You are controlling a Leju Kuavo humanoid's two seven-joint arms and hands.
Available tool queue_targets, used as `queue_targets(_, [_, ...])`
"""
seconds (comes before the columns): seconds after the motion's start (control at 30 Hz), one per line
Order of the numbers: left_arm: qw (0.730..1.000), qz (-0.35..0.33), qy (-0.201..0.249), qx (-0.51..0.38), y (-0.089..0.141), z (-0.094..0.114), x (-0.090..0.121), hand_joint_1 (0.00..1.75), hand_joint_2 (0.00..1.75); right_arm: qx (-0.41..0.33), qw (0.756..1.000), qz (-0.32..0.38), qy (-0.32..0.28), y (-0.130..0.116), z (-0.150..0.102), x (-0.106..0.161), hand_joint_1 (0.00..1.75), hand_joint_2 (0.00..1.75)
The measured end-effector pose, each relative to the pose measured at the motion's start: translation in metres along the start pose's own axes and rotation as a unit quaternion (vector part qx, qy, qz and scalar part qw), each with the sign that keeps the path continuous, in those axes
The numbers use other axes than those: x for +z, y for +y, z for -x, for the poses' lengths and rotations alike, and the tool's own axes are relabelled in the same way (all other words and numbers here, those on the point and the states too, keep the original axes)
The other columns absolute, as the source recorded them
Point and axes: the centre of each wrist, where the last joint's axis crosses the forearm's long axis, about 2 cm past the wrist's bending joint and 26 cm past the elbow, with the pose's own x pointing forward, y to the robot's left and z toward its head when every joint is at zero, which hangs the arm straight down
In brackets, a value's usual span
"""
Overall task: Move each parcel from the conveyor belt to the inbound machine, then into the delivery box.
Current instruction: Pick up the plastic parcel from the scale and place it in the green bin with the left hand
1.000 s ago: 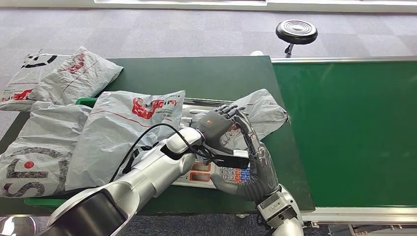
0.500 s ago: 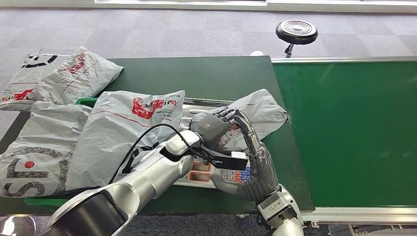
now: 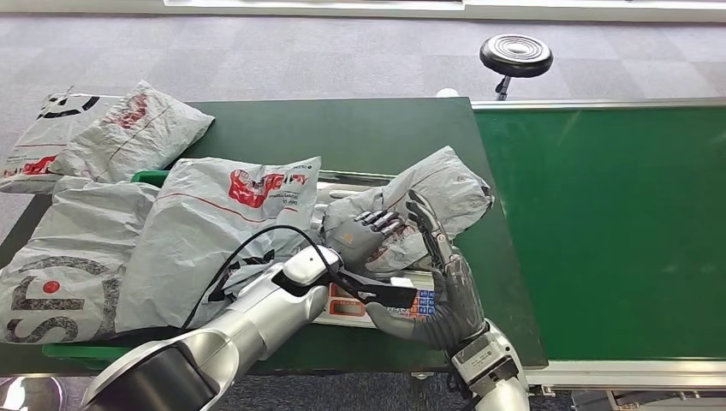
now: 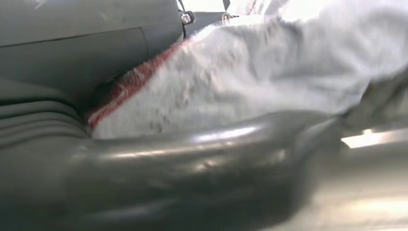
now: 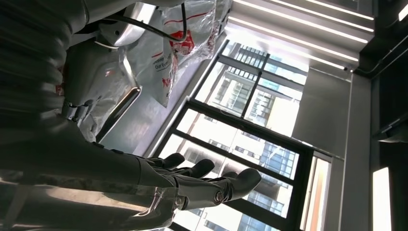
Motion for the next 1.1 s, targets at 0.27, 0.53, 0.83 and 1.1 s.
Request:
queue_targets(0.27, [0.999, 0.025, 0.023, -0.029, 0.005, 0.012, 0.0, 1.7, 1.75, -0.007, 1.0, -0.009, -0.006, -0.002, 0.002, -0.008, 0.0, 1.75])
queue_targets(0.53, [0.999, 0.019, 0.028, -0.041, 0.005, 0.016, 0.0, 1.75, 1.75, -0.009, 1.0, -0.012, -0.007, -0.001, 0.002, -0.008, 0.0, 1.75])
queue_targets(0.83, [0.998, 0.019, 0.029, -0.043, 0.004, 0.016, 0.001, 1.75, 1.75, -0.01, 1.0, -0.013, -0.007, 0.0, 0.002, -0.009, 0.0, 1.75])
queue_targets(1.1, [0.998, -0.009, 0.038, -0.056, 0.003, 0.017, 0.001, 1.75, 1.75, -0.008, 1.0, -0.016, -0.002, 0.001, 0.001, -0.01, 0.0, 1.75])
